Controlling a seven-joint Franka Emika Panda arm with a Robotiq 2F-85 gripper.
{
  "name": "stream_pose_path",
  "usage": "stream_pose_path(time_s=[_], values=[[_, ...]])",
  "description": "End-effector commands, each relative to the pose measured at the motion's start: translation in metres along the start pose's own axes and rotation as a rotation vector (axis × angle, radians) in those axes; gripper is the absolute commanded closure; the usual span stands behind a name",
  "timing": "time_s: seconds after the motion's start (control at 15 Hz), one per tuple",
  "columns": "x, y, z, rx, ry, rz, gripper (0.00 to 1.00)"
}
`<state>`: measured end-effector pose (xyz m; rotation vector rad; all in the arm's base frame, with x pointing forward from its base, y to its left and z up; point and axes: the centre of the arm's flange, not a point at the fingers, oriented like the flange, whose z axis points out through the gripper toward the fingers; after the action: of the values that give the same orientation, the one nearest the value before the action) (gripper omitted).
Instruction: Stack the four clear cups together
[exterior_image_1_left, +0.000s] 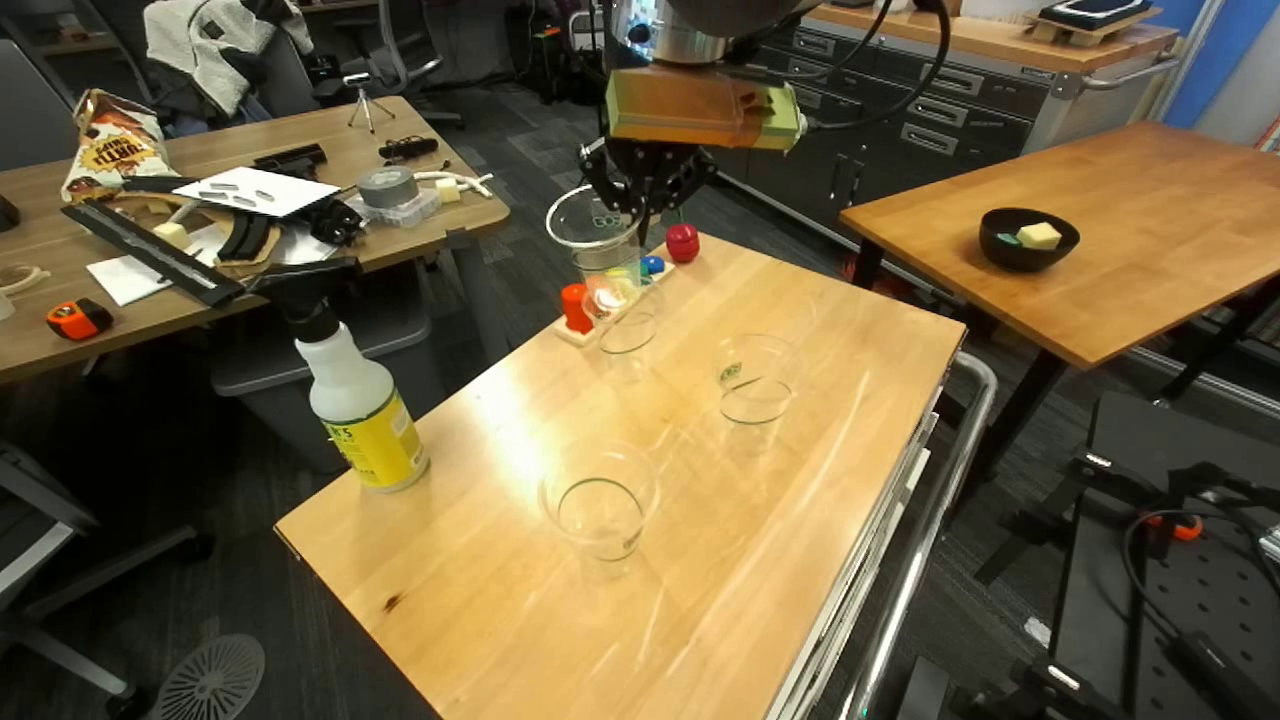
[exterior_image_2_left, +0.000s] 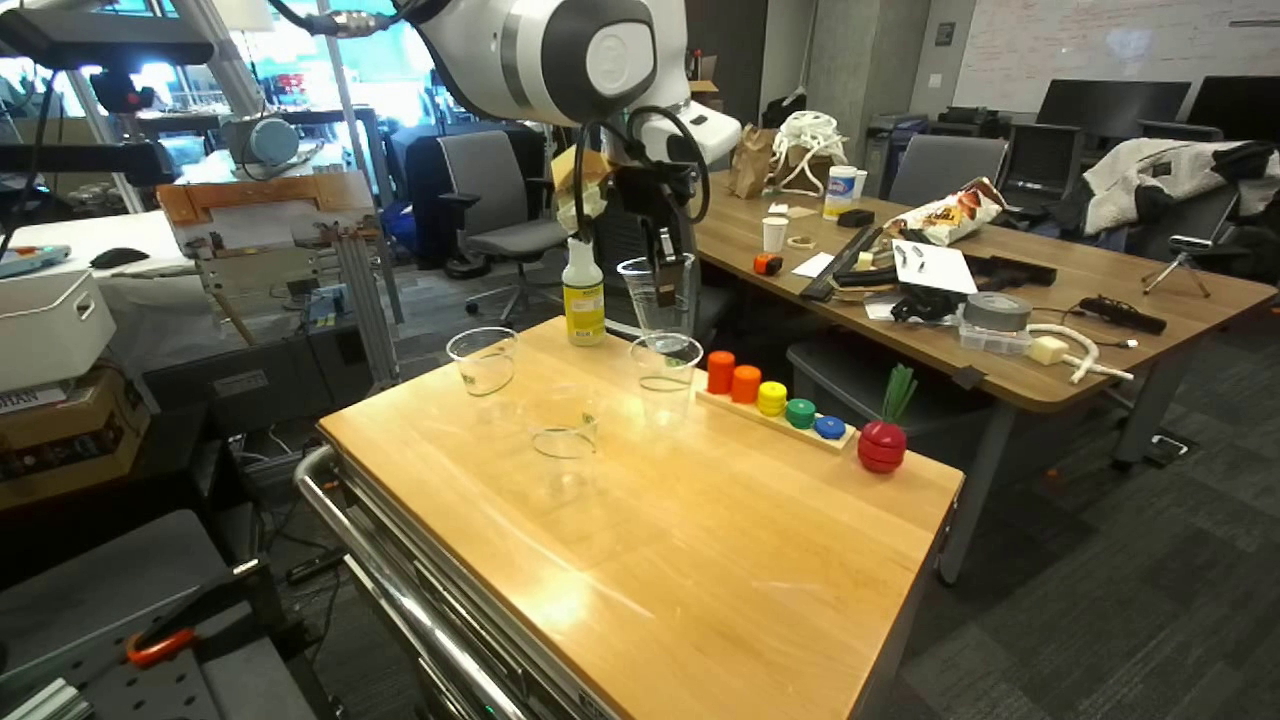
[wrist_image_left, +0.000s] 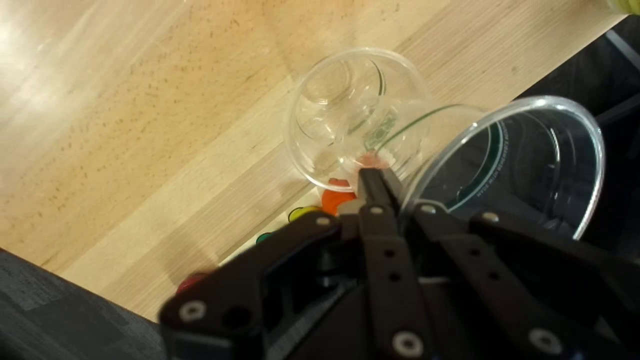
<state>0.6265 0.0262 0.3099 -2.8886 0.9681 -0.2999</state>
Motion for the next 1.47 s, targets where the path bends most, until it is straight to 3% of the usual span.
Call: stream_pose_path(time_s=[0.0, 0.47, 0.8, 0.87, 1.0, 1.4], values=[[-0.003, 0.007, 0.005, 0.007, -0.005, -0.028, 0.99], [0.008, 0.019, 0.036, -0.016, 0.036, 0.014, 0.92], [0.006, 0.019, 0.046, -0.005, 0.023, 0.033, 0.93], [0.004, 0.018, 0.044, -0.001, 0.022, 0.025, 0.68], [-0.002, 0.015, 0.04, 0.012, 0.018, 0.009, 0.64], [-0.011, 0.007, 0.026, 0.028, 0.024, -0.028, 0.17]])
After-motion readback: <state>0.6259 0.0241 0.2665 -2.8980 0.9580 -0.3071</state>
